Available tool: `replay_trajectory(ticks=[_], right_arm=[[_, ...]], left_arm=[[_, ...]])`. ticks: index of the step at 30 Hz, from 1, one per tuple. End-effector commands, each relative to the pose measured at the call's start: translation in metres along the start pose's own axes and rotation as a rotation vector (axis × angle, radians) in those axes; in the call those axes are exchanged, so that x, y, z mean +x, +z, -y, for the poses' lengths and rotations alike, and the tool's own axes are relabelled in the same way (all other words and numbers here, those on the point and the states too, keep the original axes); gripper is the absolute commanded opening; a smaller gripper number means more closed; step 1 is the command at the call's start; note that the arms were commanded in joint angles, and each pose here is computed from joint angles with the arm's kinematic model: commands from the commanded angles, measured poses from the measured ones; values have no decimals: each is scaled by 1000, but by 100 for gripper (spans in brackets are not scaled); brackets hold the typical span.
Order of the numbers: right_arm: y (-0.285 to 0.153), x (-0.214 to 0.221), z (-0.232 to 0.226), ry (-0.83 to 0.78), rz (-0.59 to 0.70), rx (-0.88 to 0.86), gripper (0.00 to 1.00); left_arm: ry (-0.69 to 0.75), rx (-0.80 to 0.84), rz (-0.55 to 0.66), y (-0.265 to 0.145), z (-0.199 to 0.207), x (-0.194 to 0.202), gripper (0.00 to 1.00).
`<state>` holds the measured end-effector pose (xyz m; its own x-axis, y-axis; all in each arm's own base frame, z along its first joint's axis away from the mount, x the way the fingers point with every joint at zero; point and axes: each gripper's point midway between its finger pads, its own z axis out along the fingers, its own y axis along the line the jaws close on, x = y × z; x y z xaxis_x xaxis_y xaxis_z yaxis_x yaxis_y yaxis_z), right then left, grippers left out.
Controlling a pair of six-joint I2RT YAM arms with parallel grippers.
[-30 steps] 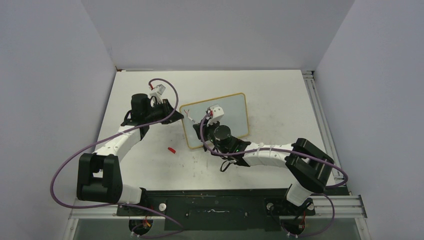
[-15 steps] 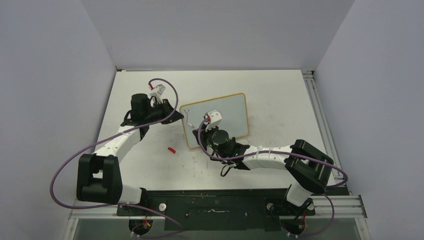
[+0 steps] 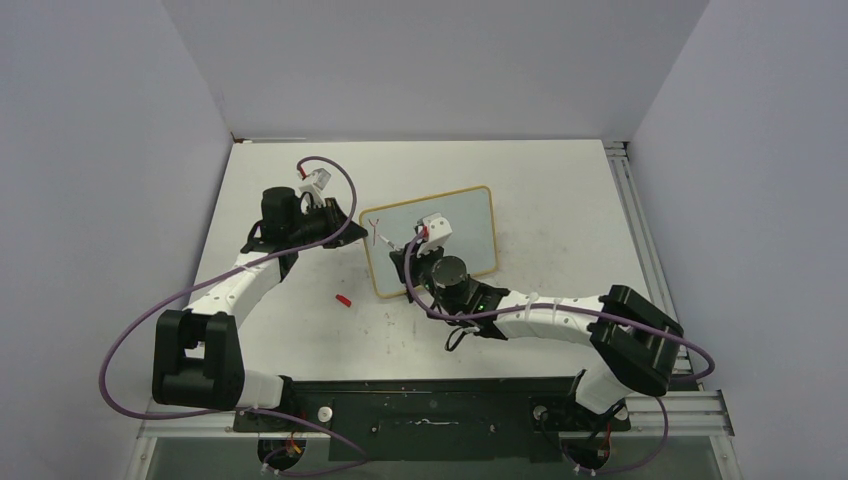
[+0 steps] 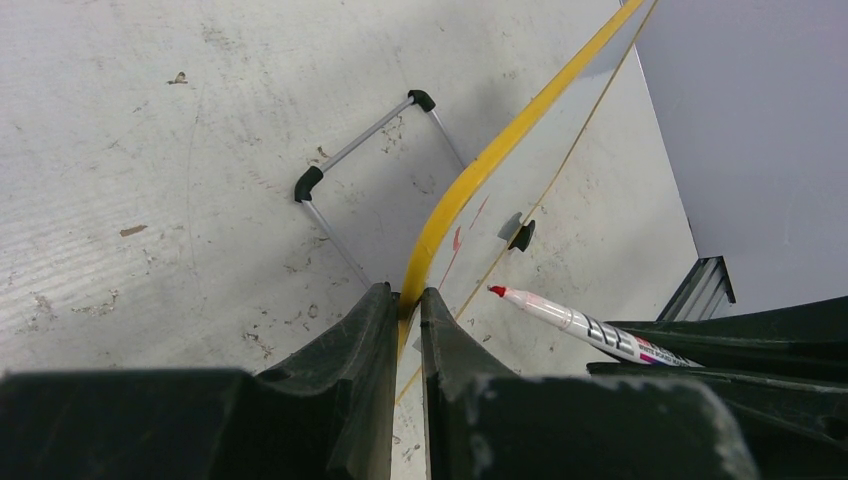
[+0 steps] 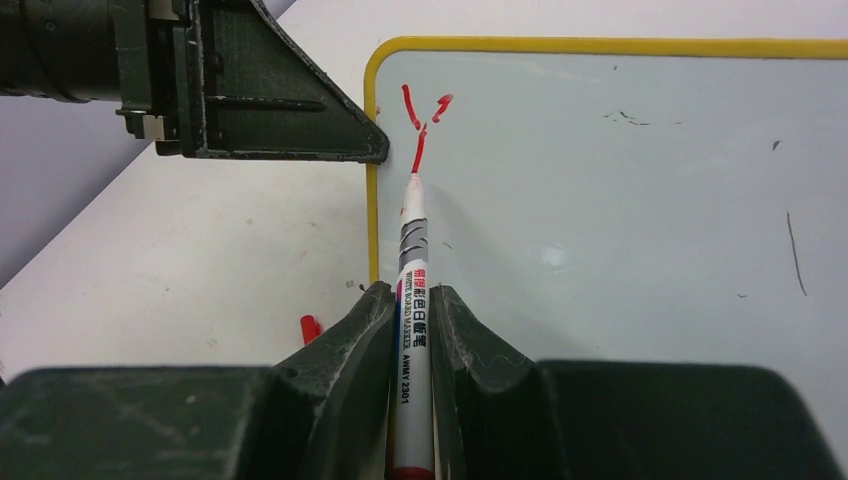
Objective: Write a sentence on the whiteboard
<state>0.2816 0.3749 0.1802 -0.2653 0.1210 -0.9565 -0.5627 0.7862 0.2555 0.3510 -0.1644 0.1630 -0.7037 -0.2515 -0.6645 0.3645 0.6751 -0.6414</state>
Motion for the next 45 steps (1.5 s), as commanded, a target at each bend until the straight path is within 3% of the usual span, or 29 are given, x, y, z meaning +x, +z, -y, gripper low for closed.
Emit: replay_trajectory(ticks=[1,25,45], right_arm=[[5,-30,3,16,83,12,5],[22,-28,8,18,81,10,5],[9,6,14,16,3,17,5]], left_arm=[[57,36,60,-6,17,-23,0],[58,38,60,-6,17,-24,0],[59,37,63,-7,17,-24,0]])
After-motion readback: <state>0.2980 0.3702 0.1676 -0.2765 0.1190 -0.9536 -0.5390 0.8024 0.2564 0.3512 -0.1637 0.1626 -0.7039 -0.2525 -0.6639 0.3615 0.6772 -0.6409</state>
